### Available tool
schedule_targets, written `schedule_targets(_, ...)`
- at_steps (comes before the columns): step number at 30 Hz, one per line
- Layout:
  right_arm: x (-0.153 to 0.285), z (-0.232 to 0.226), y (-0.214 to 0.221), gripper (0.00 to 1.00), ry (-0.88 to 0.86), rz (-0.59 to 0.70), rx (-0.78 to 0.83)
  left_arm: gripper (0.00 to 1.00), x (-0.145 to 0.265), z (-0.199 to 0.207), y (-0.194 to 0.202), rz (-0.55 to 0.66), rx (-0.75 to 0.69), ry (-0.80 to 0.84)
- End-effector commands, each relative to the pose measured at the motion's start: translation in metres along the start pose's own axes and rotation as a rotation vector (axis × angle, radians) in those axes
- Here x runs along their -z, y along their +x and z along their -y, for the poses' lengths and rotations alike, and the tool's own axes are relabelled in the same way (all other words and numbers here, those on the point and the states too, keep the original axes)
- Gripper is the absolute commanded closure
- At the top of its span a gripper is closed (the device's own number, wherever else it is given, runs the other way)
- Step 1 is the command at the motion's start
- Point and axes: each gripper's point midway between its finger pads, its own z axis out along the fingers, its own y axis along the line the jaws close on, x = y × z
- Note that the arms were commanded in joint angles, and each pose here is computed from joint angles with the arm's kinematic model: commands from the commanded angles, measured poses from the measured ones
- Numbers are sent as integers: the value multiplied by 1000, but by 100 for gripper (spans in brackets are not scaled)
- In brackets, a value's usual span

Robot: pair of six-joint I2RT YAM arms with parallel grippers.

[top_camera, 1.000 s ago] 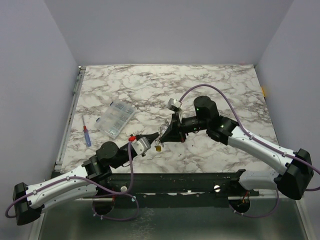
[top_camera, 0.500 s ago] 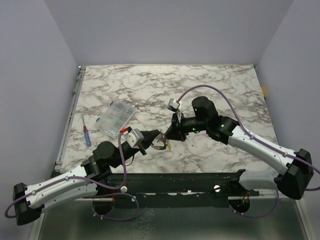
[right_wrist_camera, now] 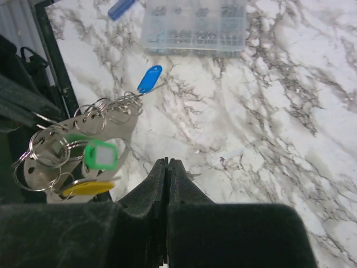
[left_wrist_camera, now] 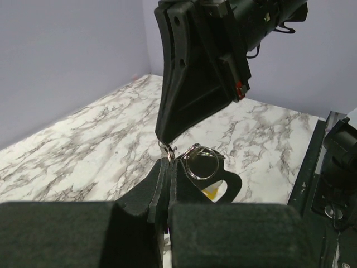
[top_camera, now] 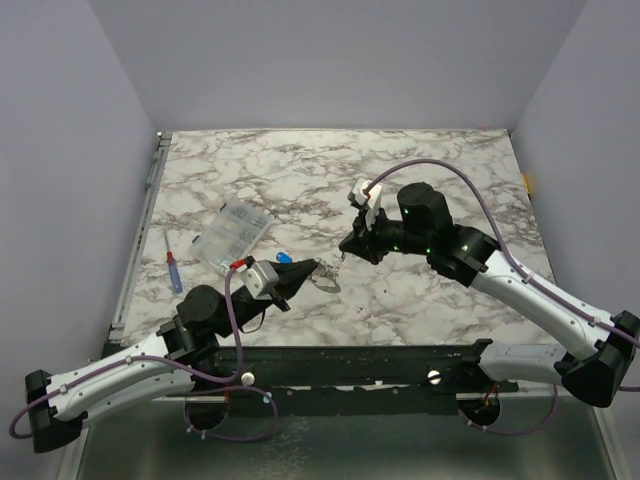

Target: Put the keys on the keyring

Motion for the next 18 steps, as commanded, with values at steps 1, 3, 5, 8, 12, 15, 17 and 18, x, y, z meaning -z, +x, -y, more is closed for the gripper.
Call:
schedule_targets(1,14,17,-33,100,110,49,66,100,1,11,-10,42,-12,64)
schedule_targets(3,12,10,-44,99,64,65,75,100,1,13,-8,34,-13,76)
schedule_targets(5,9,-2,-53,99,-14,75,84,100,1,14,-6,28,-13,82)
schedule_targets(8,7,-20,-54,100,-123,75,96,100,0,14,-5,22,-4,78)
schedule_targets(12,10,-37,-49,99,-224,77,96,100,1,13,-5,22,10,69)
schedule_targets(15,11,-45,-47,99,-265,81,90,100,1,13,-6,23,11,71)
schedule_targets(17,12,-48,-48,99,-280,87,82,100,0,14,-5,20,11,74)
schedule_targets(18,12,-50,-48,99,-290,92,77,100,0,14,-4,18,11,76)
